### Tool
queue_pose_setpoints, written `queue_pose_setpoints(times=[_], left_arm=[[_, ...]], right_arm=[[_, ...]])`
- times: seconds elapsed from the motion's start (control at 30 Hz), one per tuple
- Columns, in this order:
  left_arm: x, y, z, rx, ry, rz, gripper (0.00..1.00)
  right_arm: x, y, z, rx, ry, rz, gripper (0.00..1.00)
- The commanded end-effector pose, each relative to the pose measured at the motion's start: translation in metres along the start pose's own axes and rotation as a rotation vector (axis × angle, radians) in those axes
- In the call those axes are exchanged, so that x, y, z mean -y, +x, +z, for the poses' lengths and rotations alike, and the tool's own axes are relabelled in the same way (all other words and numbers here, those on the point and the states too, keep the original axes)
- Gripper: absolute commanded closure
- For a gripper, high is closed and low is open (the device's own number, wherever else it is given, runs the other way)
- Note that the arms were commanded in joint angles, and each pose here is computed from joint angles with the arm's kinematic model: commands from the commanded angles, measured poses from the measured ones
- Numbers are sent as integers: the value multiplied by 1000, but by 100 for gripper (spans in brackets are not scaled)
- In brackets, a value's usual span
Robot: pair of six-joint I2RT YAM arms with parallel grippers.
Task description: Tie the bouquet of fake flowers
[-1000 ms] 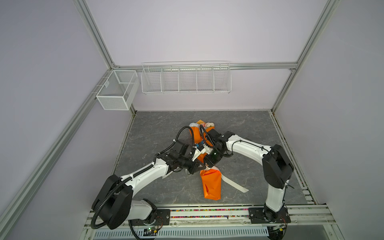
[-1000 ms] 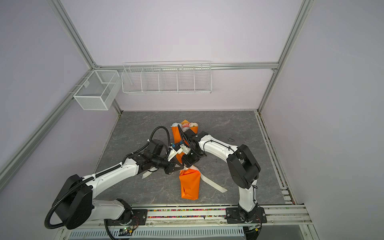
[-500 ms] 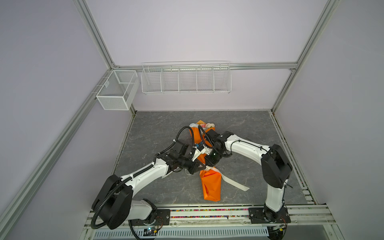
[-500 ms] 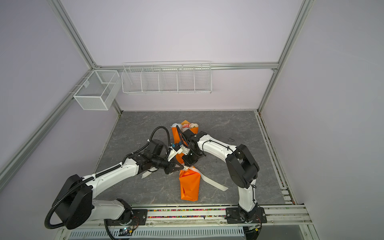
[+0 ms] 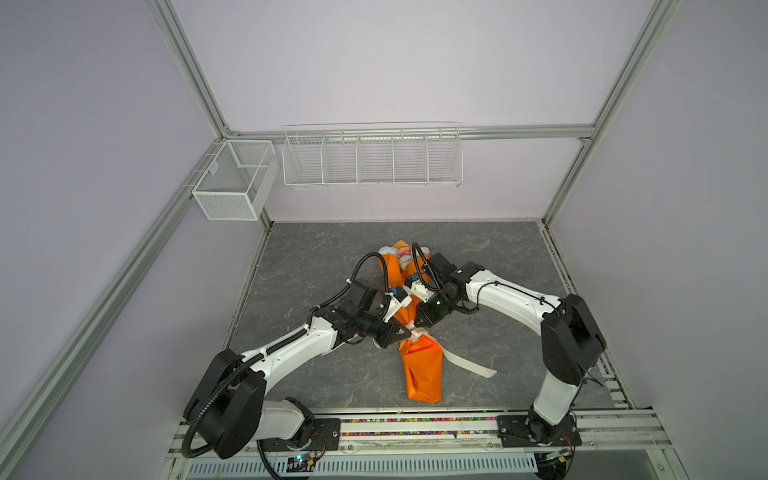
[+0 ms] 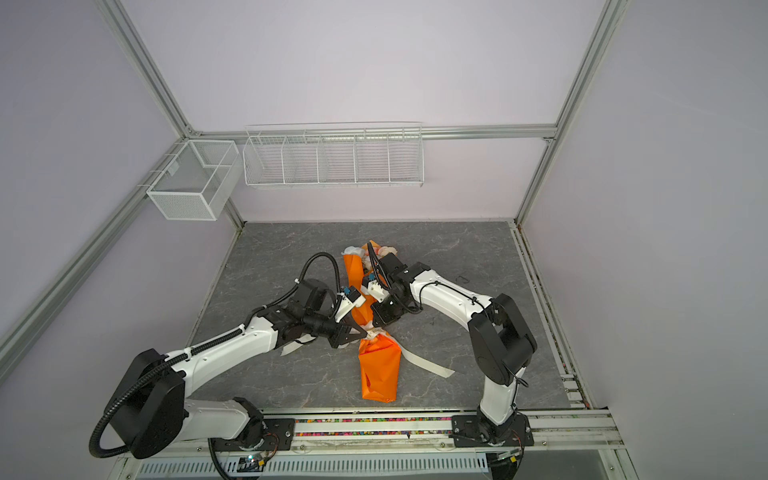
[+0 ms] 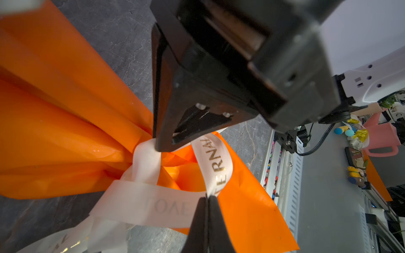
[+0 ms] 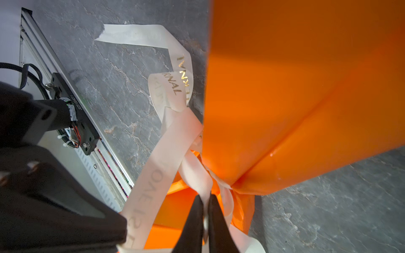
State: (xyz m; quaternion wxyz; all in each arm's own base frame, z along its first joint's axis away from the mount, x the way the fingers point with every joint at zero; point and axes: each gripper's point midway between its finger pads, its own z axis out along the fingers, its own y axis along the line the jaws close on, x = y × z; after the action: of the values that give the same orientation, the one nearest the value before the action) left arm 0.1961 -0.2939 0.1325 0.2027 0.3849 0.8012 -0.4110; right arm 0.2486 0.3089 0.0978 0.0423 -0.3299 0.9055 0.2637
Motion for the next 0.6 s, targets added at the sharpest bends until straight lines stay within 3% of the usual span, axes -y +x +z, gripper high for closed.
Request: queue_pose_setpoints(times=[0.0, 0.07, 0.17, 0.23, 0.4, 0.57], left_arm=[[-3, 6, 1, -22, -21, -23, 91], [-8, 6, 0, -26, -56, -38, 69], [-14, 7, -9, -28, -119, -63, 60], [-16, 5, -16, -5, -136, -91, 59], [-42, 2, -44, 139, -211, -343, 58], [-75, 36, -58, 240, -386, -619, 57]], right_arm=[[-3, -7, -9, 76, -36, 42, 91], [0, -8, -10, 95, -36, 61, 92], [0, -8, -13, 115, -41, 68, 92], [-2, -8, -14, 123, -51, 65, 92], [2, -5, -13, 128, -42, 78, 92], [0, -5, -12, 132, -56, 86, 92]])
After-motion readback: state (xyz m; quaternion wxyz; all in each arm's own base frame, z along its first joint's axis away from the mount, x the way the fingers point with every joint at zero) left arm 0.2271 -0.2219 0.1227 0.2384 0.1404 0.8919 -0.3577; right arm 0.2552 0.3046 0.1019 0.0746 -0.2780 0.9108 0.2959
